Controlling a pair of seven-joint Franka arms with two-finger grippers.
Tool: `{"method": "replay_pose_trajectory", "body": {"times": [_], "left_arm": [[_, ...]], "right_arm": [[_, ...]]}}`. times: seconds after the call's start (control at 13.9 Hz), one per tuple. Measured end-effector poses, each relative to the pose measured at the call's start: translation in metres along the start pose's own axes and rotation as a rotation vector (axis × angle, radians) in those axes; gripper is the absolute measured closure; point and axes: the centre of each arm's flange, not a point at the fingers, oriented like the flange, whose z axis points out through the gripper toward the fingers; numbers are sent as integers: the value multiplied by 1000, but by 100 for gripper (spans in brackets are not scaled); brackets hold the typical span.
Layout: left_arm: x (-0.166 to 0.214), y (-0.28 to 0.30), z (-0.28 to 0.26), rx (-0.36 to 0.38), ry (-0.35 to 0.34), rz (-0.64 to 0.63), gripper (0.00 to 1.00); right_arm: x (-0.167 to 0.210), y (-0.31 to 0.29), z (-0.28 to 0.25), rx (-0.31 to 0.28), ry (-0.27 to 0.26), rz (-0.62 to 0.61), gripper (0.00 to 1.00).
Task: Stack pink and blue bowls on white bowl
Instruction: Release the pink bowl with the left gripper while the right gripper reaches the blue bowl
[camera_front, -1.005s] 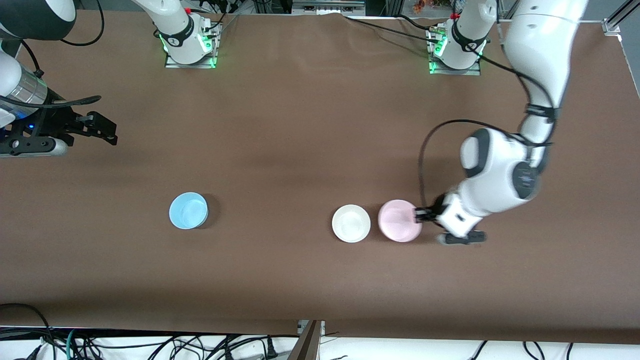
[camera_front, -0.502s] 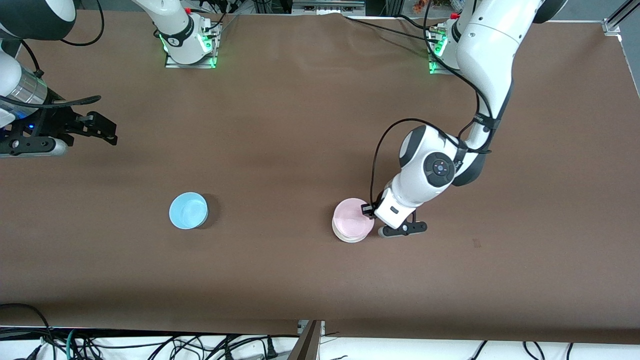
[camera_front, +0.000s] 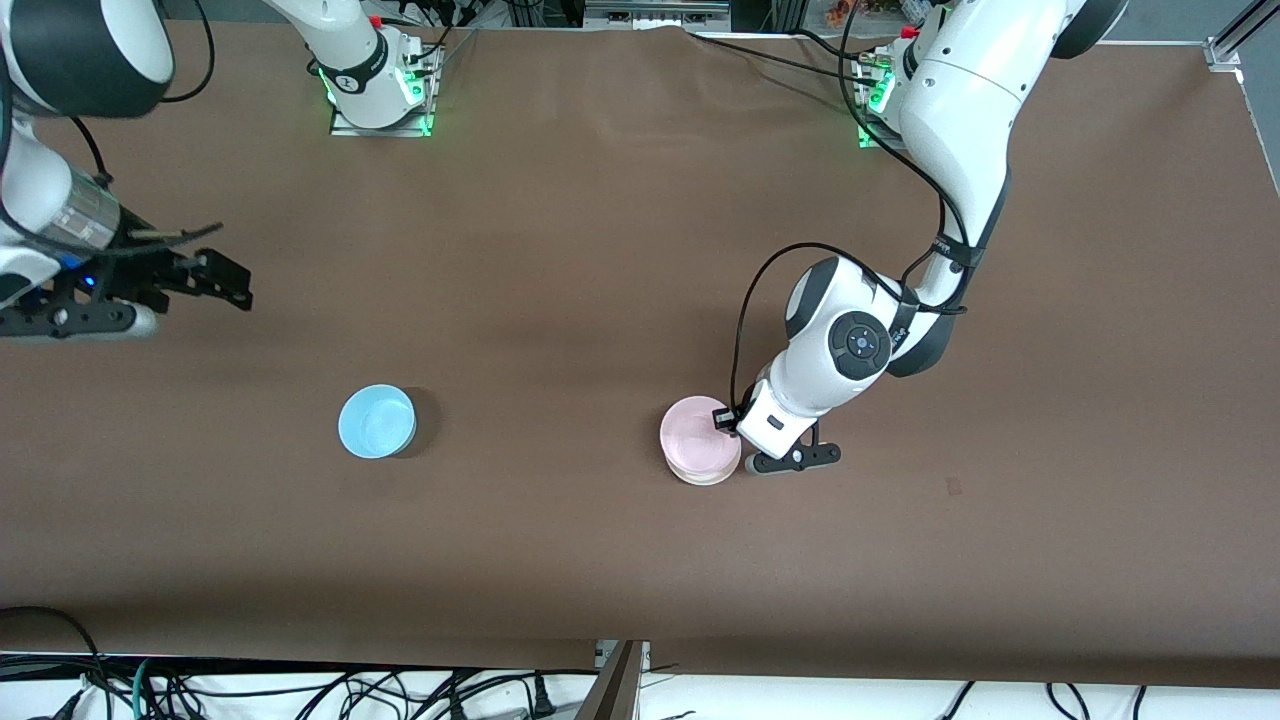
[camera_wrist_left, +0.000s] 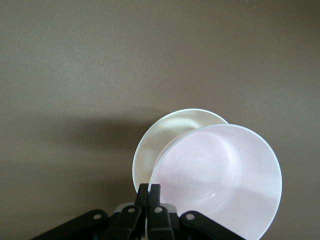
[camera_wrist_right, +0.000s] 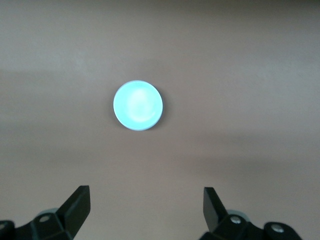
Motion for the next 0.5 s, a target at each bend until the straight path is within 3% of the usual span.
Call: {"method": "replay_pose_trajectory", "body": {"times": [0.5], "left_arm": [[0,-2,6,22,3,14,97]], "right_arm": [[15,-8,50,0,-69,-10,0]]}}
